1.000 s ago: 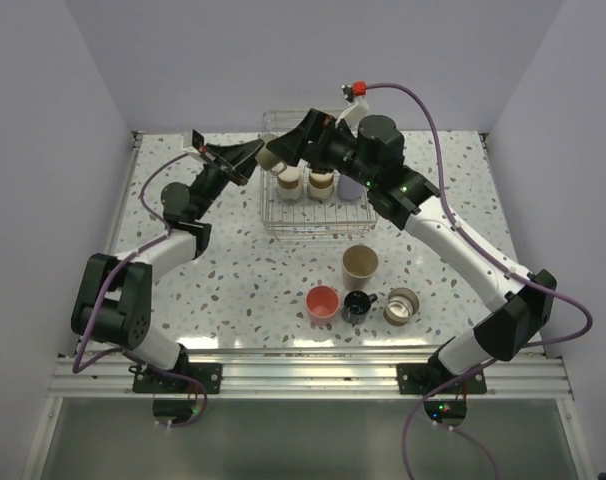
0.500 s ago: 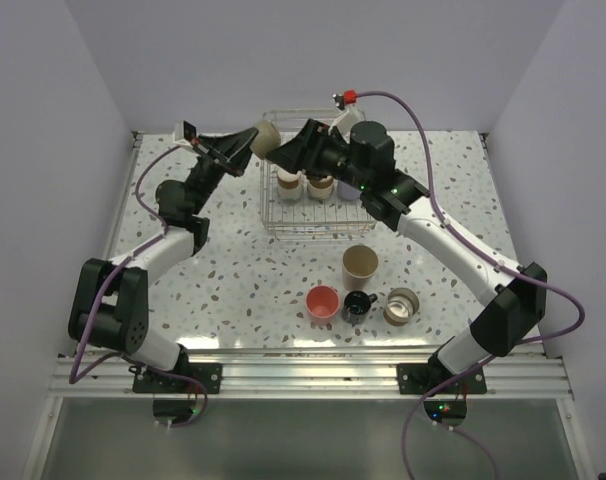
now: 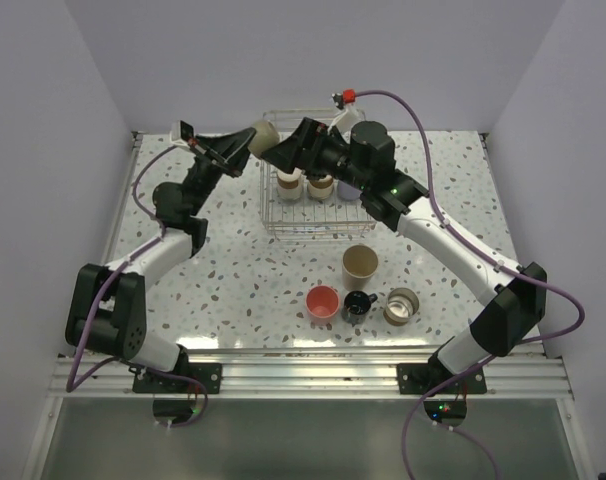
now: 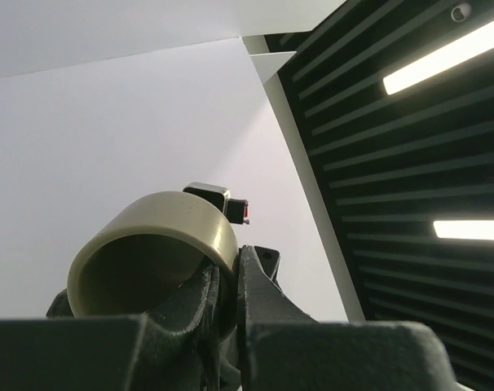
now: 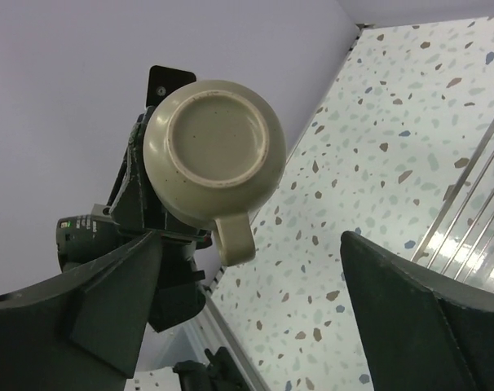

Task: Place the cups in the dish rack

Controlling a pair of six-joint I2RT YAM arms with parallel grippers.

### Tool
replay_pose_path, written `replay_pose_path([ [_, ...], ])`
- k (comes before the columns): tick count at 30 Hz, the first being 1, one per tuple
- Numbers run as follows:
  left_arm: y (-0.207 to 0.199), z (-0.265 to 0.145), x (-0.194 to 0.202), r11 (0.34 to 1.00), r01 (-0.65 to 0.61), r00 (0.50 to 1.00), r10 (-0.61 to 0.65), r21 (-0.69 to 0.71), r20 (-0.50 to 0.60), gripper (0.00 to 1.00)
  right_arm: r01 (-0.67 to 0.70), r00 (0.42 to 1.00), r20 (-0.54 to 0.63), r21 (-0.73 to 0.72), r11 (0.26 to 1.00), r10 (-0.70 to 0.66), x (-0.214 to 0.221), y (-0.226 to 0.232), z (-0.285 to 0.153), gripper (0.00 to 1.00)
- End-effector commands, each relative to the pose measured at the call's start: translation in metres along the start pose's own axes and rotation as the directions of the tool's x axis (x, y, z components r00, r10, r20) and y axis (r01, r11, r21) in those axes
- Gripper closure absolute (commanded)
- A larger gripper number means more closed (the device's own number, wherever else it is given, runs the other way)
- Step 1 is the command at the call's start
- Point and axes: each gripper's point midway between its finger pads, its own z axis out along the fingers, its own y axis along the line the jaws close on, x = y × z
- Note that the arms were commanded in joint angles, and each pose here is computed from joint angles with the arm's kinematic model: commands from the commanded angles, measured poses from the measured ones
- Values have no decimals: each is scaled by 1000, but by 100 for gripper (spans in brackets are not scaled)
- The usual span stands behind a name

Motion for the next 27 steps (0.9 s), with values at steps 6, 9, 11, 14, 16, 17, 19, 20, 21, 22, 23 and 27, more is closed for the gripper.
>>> replay_pose_path([
  [6,-108,-42,55,888,-125,974,195,442,-116,100,71,994,89,-120,990,-61,-36,38,-5,2],
  [9,-109,-43,55,887,-115,976,186,448,-117,100,46,994,108,-141,989,-31,-42,40,-1,2],
  [11,-111,-44,56,882,-114,976,186,456,-116,100,21,994,105,-149,989,-5,-42,39,5,4],
  [14,-114,-43,55,878,-113,976,186,465,-112,100,5,994,107,-172,985,14,-47,43,13,8],
  [16,-115,-43,56,875,-107,977,181,472,-113,100,-12,994,105,-195,981,33,-48,48,16,10],
  [17,-116,-43,56,873,-106,977,179,476,-111,100,-20,994,99,-194,981,40,-46,46,19,12],
  [19,-117,-43,55,871,-104,979,176,481,-106,100,-28,995,93,-200,979,48,-45,46,21,14],
  [20,-118,-42,55,870,-103,979,175,483,-107,100,-32,994,92,-202,979,52,-45,47,21,14],
  [21,-118,-43,54,867,-103,980,174,488,-101,100,-35,994,93,-201,979,55,-45,45,22,15],
  [22,-120,-43,55,862,-103,980,174,496,-99,100,-44,994,85,-210,977,63,-44,47,22,15],
  [23,-120,-43,53,861,-104,981,172,498,-93,100,-50,994,84,-214,976,70,-43,46,23,15],
  [27,-121,-40,53,855,-95,982,163,510,-91,100,-70,993,79,-216,974,89,-40,44,24,22],
])
